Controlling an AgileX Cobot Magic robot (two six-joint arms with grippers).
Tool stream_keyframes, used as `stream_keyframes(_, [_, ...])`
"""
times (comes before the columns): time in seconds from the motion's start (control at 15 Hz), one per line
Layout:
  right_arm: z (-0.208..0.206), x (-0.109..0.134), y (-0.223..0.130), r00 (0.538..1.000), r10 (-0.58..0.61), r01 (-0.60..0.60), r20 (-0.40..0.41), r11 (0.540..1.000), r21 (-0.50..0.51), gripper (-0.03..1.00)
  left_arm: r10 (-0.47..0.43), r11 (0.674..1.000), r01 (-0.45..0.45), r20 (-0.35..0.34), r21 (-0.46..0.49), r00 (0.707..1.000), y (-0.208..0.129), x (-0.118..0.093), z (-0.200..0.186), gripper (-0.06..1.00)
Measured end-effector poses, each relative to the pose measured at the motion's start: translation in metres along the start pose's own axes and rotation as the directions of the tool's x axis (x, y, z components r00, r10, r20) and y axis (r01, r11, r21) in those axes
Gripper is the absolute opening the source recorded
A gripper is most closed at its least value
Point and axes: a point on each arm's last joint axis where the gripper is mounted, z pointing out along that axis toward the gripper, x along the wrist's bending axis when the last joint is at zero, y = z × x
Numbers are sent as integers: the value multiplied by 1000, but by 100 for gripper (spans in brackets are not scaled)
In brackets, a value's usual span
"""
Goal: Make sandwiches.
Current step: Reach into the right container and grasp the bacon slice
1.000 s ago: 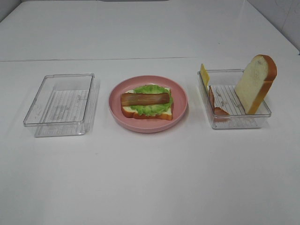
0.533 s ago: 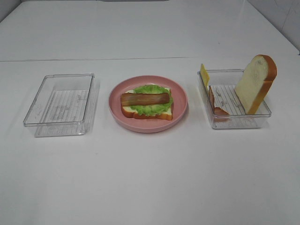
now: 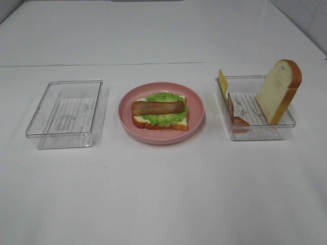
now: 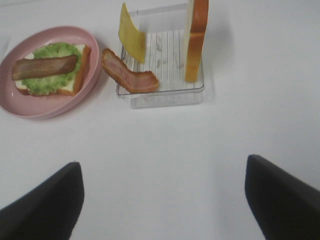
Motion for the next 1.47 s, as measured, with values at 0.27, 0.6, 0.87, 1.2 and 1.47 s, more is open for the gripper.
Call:
stream_keyframes(0.27, [41, 4, 46, 999, 9, 0, -51, 985, 174, 82, 0, 1000, 0, 0, -1, 1000, 0, 0, 0, 93])
stream_keyframes(0.6, [96, 9, 119, 990, -32, 82, -138, 926, 369, 81, 0, 1000, 0, 0, -1, 1000, 0, 0, 0, 93])
stream_keyframes(0.87, [132, 44, 150, 972, -137, 208, -193, 884, 419, 73, 0, 1000, 0, 0, -1, 1000, 0, 0, 0, 93])
stream_keyframes(1.2, [192, 69, 164, 983, -68, 154, -171, 809, 567, 72, 0, 1000, 0, 0, -1, 1000, 0, 0, 0, 93])
stream_keyframes(1.47, [233, 68, 162, 985, -45, 143, -165, 743, 653, 70, 0, 1000, 0, 0, -1, 1000, 0, 0, 0, 93])
